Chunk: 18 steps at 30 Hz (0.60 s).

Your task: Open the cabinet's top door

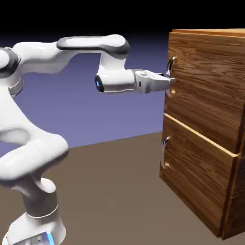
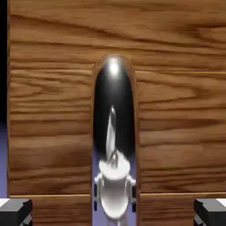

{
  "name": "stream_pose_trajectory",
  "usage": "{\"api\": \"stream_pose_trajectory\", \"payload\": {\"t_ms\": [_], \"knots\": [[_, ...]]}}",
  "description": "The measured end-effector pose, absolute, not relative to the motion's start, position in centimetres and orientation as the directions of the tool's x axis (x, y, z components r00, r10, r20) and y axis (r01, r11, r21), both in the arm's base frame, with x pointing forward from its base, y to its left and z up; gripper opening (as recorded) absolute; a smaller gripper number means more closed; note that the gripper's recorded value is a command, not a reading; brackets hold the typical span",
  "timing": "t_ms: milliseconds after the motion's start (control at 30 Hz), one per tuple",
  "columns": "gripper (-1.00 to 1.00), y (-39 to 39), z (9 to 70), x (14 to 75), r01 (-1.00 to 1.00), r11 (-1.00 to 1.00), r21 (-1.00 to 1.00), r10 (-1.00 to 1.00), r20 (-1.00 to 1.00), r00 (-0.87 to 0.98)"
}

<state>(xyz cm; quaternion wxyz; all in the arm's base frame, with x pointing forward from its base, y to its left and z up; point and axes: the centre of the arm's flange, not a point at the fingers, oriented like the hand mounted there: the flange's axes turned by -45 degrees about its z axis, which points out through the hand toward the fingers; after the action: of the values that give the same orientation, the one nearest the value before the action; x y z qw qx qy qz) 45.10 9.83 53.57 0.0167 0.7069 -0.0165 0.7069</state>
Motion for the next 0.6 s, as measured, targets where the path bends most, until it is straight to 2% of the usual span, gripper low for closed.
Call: {"api": "stream_pose_trajectory", "payload": {"t_ms": [600], "knots": [[-1.0, 5.2, 53.6, 36.1, 0.216, -0.976, 0.001, 0.001, 1.0, -0.001]]}}
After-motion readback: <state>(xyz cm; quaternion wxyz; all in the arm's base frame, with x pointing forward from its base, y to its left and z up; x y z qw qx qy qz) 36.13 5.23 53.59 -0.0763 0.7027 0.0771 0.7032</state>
